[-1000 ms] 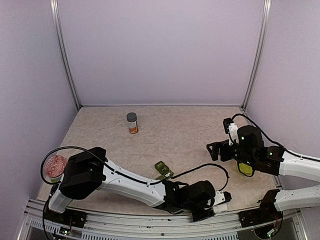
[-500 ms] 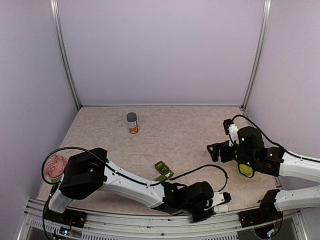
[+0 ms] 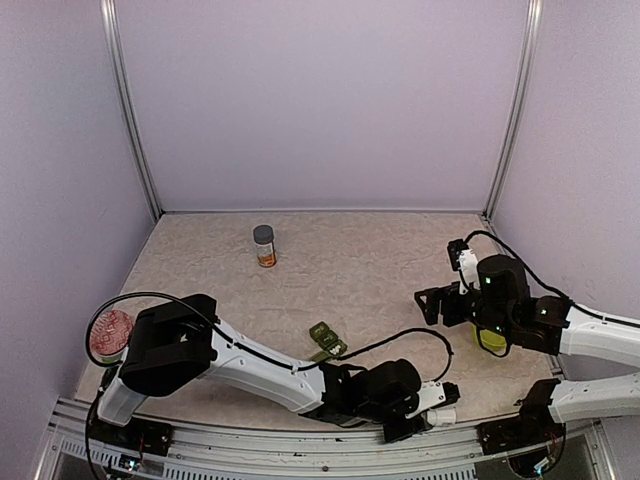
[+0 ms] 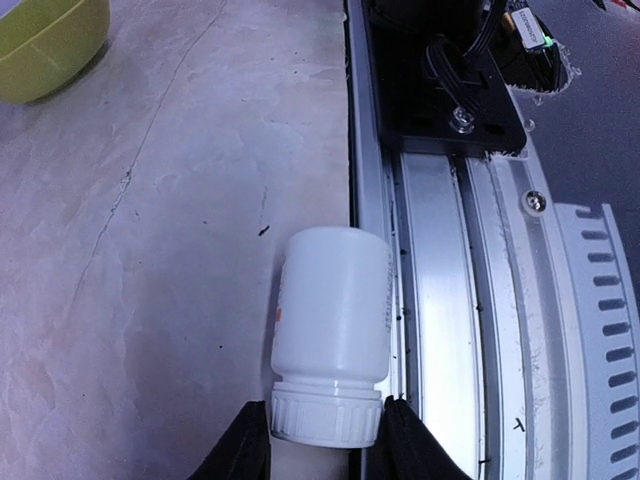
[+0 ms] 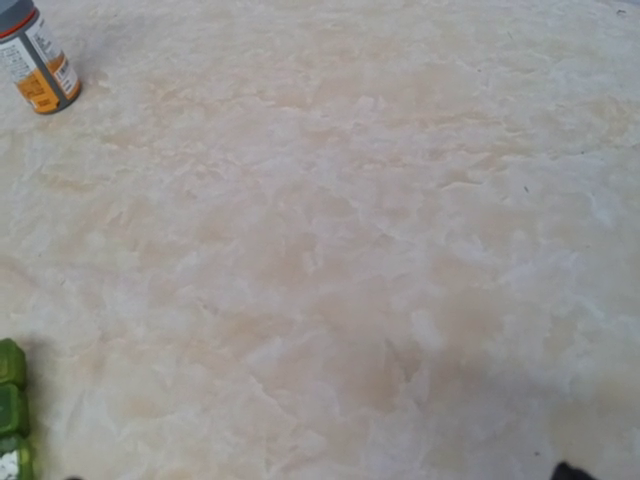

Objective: Sort the pills into containers
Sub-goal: Pick up the pill bottle from the corner of the board, then place the pill bottle at the center of the board.

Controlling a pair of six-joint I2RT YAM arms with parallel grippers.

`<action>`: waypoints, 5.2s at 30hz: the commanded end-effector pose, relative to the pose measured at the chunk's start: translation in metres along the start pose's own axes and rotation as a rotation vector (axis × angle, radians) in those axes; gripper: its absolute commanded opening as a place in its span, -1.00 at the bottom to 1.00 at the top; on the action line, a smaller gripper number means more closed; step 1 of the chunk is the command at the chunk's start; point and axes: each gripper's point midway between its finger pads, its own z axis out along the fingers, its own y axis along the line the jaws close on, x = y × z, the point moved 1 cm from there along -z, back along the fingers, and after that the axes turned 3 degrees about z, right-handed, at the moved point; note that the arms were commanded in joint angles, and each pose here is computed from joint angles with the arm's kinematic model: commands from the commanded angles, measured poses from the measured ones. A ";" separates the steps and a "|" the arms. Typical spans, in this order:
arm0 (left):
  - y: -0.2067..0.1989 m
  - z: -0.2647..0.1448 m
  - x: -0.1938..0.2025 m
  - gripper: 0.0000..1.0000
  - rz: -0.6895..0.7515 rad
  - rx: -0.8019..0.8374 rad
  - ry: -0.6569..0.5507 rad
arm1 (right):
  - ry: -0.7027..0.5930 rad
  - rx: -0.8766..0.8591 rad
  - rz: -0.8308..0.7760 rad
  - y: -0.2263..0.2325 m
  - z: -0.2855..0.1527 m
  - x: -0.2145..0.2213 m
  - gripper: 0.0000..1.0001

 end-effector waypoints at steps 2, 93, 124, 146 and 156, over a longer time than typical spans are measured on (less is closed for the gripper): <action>0.004 0.000 0.004 -0.21 0.002 0.019 -0.048 | -0.023 -0.012 0.007 0.000 0.000 -0.003 1.00; 0.143 -0.163 0.036 -0.74 -0.164 -0.337 0.357 | -0.027 -0.017 -0.039 -0.002 0.008 0.009 1.00; 0.151 -0.147 -0.011 -0.74 -0.231 -0.238 0.224 | 0.135 -0.271 0.109 0.071 0.067 0.038 0.93; 0.148 -0.130 0.003 -0.63 -0.282 -0.219 0.284 | 0.238 -0.290 0.131 0.080 0.087 0.086 0.93; 0.150 -0.122 0.008 -0.53 -0.307 -0.227 0.286 | 0.264 -0.287 0.133 0.080 0.089 0.100 0.92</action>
